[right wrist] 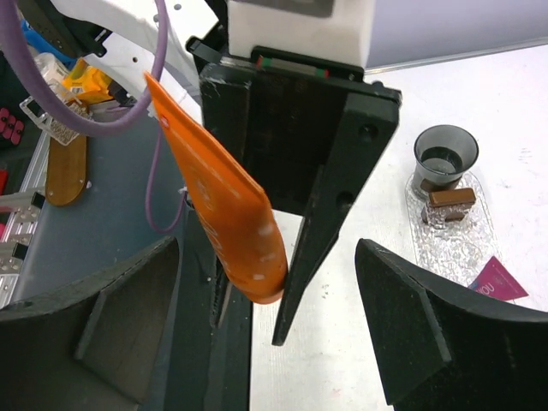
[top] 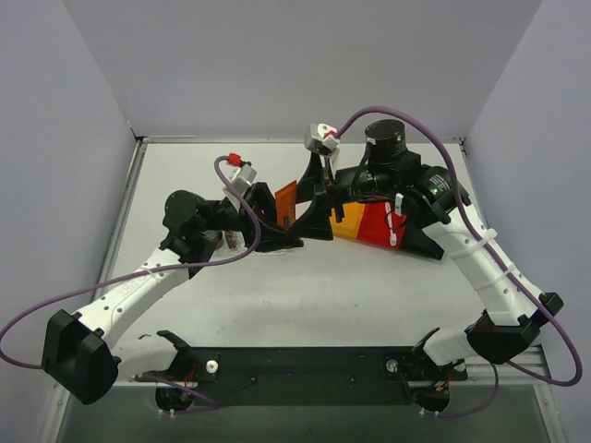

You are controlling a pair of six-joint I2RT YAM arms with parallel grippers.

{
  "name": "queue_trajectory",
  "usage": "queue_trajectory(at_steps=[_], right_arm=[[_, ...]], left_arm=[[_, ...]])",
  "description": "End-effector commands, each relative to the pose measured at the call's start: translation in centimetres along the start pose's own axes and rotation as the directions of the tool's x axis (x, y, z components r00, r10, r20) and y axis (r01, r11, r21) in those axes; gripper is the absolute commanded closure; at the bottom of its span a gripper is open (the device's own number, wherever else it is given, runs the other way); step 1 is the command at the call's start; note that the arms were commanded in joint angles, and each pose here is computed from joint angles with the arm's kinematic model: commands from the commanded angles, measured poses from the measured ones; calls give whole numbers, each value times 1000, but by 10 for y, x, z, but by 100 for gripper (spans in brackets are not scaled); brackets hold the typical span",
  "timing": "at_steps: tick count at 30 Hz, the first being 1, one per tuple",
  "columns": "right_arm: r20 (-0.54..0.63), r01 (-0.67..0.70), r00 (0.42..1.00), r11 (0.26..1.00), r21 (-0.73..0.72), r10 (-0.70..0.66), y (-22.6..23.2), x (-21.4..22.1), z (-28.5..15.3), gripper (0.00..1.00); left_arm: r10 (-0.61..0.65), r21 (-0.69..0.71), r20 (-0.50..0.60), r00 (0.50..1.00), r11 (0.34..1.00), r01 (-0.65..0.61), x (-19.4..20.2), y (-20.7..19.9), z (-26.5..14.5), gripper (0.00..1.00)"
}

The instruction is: Prepare toiletry sets of a toothbrush and toothpaste on the tray

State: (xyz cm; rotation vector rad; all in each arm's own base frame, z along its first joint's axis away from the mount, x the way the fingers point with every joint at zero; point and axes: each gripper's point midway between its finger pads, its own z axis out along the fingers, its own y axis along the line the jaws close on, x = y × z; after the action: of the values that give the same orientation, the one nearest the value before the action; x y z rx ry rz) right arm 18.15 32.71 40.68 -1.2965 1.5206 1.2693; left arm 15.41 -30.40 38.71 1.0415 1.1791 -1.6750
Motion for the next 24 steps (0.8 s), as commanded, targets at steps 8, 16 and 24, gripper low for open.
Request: queue_trajectory(at_steps=[8, 16, 24], right_arm=[[47, 84, 996, 995, -50, -81, 14, -19, 6, 31], [16, 72, 997, 995, -65, -71, 15, -9, 13, 62], [0, 87, 996, 996, -22, -87, 12, -3, 9, 100]], left_arm=[[51, 41, -1, 999, 998, -51, -3, -6, 3, 100], [52, 41, 6, 999, 998, -53, -6, -7, 3, 100], [69, 19, 8, 998, 997, -69, -6, -6, 0, 100]])
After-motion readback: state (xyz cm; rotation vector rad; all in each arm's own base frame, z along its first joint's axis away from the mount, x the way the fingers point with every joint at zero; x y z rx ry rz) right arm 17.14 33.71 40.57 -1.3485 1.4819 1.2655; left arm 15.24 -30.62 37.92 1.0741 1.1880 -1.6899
